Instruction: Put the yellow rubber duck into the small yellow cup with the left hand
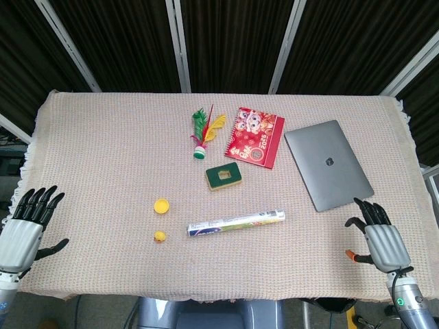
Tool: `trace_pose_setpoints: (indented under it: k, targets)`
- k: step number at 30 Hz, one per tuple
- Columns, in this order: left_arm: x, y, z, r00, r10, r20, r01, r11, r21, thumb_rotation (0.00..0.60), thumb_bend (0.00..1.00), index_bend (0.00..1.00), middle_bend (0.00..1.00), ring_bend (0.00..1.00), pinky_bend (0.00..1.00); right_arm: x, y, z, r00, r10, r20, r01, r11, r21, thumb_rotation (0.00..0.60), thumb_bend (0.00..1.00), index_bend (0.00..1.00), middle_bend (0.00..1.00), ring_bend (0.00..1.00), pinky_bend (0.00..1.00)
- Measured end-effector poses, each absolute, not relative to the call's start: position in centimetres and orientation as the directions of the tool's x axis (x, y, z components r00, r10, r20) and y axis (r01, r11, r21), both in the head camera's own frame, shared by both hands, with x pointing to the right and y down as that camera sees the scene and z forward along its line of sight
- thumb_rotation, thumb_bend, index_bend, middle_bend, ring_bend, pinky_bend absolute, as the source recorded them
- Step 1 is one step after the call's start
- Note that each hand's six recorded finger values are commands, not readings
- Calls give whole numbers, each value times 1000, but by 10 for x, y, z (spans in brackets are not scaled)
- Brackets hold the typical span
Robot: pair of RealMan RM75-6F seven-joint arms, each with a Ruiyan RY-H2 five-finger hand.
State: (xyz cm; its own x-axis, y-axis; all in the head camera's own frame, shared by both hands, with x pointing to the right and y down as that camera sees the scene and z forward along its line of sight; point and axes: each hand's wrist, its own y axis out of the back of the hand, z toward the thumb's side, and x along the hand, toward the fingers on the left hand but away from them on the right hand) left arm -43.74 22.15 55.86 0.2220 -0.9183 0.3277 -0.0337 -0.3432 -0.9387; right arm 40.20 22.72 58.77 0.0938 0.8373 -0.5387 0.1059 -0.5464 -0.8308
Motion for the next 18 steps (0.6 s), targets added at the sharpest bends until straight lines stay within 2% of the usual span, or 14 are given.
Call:
trace_pose_setpoints:
  k: [18]
  targets:
    - [-437,227,558,222,-914,341,-36,-357,-934,600,60,66,0,0,29,400,228,587,101,836,-540,99,-548,-830,600,0,395,20,0,0]
